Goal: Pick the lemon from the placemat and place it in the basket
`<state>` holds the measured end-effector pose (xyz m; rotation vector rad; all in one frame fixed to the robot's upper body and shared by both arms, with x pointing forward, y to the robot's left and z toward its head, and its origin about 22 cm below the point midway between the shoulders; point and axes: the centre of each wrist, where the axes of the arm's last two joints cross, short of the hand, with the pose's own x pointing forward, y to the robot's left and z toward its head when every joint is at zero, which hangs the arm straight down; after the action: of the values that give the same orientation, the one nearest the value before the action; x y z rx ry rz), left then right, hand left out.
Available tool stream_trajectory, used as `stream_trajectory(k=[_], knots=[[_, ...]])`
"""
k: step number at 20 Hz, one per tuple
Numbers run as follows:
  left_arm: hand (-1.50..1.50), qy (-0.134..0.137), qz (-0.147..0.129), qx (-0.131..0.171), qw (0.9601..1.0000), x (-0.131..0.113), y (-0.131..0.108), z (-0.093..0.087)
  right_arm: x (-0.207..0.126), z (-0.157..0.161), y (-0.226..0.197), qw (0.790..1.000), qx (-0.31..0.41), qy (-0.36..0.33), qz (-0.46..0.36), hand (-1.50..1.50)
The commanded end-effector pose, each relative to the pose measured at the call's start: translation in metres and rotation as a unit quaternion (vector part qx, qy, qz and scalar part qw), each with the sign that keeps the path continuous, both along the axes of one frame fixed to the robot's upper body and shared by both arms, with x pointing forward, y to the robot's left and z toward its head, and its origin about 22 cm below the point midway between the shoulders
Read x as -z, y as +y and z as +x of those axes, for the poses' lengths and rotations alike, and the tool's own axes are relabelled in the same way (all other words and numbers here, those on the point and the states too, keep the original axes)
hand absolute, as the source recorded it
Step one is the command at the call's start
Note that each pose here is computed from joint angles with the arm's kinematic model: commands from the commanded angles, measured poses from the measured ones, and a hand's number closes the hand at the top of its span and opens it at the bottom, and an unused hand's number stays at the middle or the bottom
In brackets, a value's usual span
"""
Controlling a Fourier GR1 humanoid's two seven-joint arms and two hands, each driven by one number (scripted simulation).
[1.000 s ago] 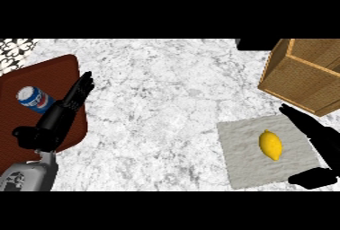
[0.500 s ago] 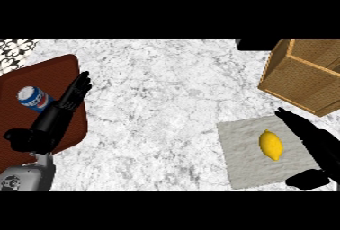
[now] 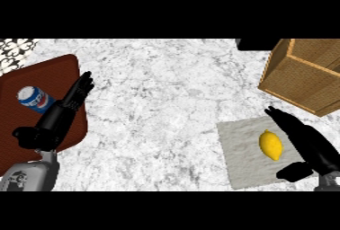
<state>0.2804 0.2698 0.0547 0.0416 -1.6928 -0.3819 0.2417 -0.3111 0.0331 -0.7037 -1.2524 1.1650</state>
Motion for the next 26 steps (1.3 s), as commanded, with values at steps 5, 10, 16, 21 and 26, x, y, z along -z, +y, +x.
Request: stream_trajectory(k=[5,10,16,21,26], knots=[[0.00,0.009,0.005,0.008,0.9999,0.013,0.004,0.008,0.019,-0.002,0.022,0.999,0.016,0.015,-0.027,-1.50],[0.00,0.000,-0.008,-0.001,1.0000,-0.005,-0.007,-0.004,0.043,0.015,0.023,0.999,0.019,0.037,-0.022,-1.50],[0.00,-0.005,-0.003,0.001,1.0000,-0.012,0.001,-0.004,0.054,0.026,0.003,0.998,-0.003,0.067,-0.018,-1.50],[0.00,-0.003,0.004,-0.008,1.0000,-0.004,0.010,0.015,0.046,0.021,0.012,0.994,-0.032,0.082,-0.064,1.50],[0.00,0.015,-0.006,-0.001,0.9999,-0.004,0.004,0.009,0.038,0.006,-0.003,0.995,-0.045,0.072,-0.059,1.50]])
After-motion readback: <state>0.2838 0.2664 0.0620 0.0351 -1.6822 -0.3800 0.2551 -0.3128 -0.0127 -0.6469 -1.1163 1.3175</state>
